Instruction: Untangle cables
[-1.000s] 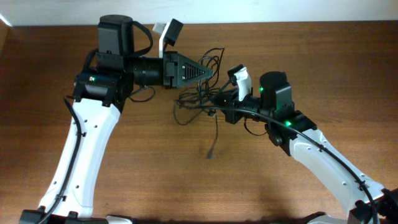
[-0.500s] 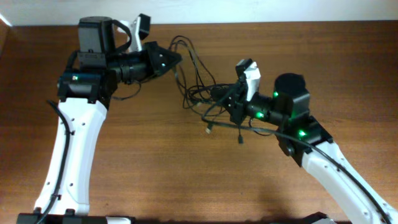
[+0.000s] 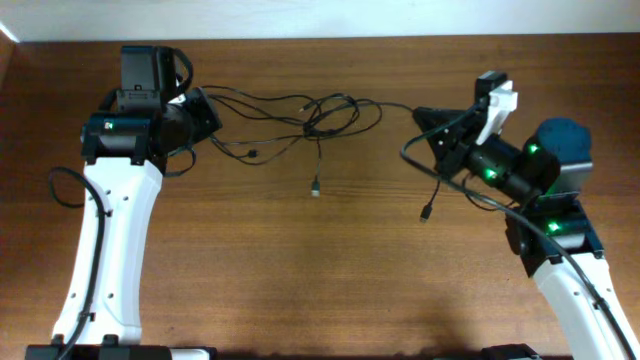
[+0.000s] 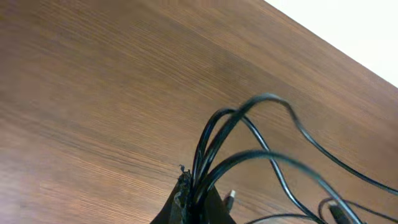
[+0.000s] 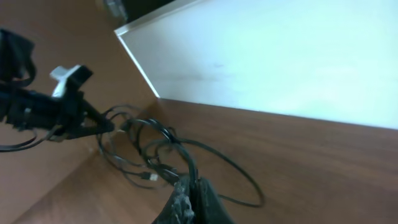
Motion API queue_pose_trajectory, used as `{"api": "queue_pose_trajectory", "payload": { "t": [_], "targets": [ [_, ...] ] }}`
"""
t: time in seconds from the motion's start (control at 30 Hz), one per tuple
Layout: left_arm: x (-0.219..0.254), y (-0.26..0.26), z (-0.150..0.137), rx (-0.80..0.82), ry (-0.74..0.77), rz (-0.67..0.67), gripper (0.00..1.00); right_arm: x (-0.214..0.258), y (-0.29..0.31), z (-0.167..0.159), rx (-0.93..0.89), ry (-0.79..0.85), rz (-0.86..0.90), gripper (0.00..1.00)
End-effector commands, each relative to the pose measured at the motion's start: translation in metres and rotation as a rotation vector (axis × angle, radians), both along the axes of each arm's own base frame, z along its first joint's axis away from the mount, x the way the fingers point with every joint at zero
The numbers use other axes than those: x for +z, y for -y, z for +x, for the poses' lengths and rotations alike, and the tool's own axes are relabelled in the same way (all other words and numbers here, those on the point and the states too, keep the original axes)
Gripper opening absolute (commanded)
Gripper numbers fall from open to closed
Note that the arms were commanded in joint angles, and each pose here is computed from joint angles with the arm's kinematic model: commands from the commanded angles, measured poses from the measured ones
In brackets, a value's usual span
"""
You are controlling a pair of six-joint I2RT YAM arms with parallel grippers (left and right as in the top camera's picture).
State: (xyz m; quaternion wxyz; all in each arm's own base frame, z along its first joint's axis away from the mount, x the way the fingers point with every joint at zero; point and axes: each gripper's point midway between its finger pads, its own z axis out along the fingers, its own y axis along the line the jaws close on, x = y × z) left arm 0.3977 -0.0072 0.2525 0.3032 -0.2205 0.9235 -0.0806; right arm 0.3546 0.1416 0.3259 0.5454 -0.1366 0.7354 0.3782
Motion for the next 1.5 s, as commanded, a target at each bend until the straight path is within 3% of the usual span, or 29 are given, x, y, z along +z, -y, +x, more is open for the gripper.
{"api": "queue_pose_trajectory", "payload": {
  "t": [0.0,0.2,0.53,0.57,0.63,0.67,0.7,0.73,0.9,1.03,1.2,1.47],
  "targets": [
    [0.0,-0.026,0.001,0.063,-0.005,0.084,0.0,0.005,0.016,0.0,-0.046,-0.014,0.007,0.04],
    [0.0,-0.029,0.0,0.076,-0.006,0.101,0.0,-0.019,0.041,0.007,-0.155,-0.123,-0.011,0.04],
    [0.0,-0.064,-0.013,0.205,-0.05,0.26,0.0,-0.061,0.084,0.012,-0.38,-0.292,-0.078,0.04],
    [0.0,-0.066,-0.014,0.211,-0.05,0.264,0.0,-0.063,0.087,0.012,-0.393,-0.299,-0.083,0.05],
    [0.0,-0.065,-0.013,0.231,-0.045,0.24,0.0,-0.065,0.087,0.012,-0.395,-0.306,-0.084,0.24],
    [-0.002,-0.056,-0.011,0.199,-0.042,0.193,0.0,-0.066,0.087,0.011,-0.394,-0.313,-0.085,0.31],
    [-0.003,-0.038,-0.006,0.14,-0.033,0.11,0.0,-0.067,0.086,0.01,-0.392,-0.318,-0.086,0.49],
    [-0.003,-0.021,-0.002,0.081,-0.018,0.026,0.0,-0.069,0.086,0.009,-0.39,-0.326,-0.088,0.54],
    [0.04,0.079,0.009,-0.345,0.134,-0.414,0.0,-0.067,0.067,0.0,-0.272,-0.338,-0.051,0.64],
    [0.113,0.141,-0.017,-0.773,0.307,-0.755,0.0,-0.052,0.03,-0.023,0.025,-0.201,-0.096,0.66],
    [0.146,0.158,-0.054,-0.99,0.297,-0.968,0.0,-0.04,0.009,-0.045,0.247,-0.009,-0.165,0.79],
    [0.155,0.168,-0.073,-1.09,0.27,-1.041,0.0,-0.069,-0.009,-0.04,0.405,0.229,-0.38,0.88]
  ]
}}
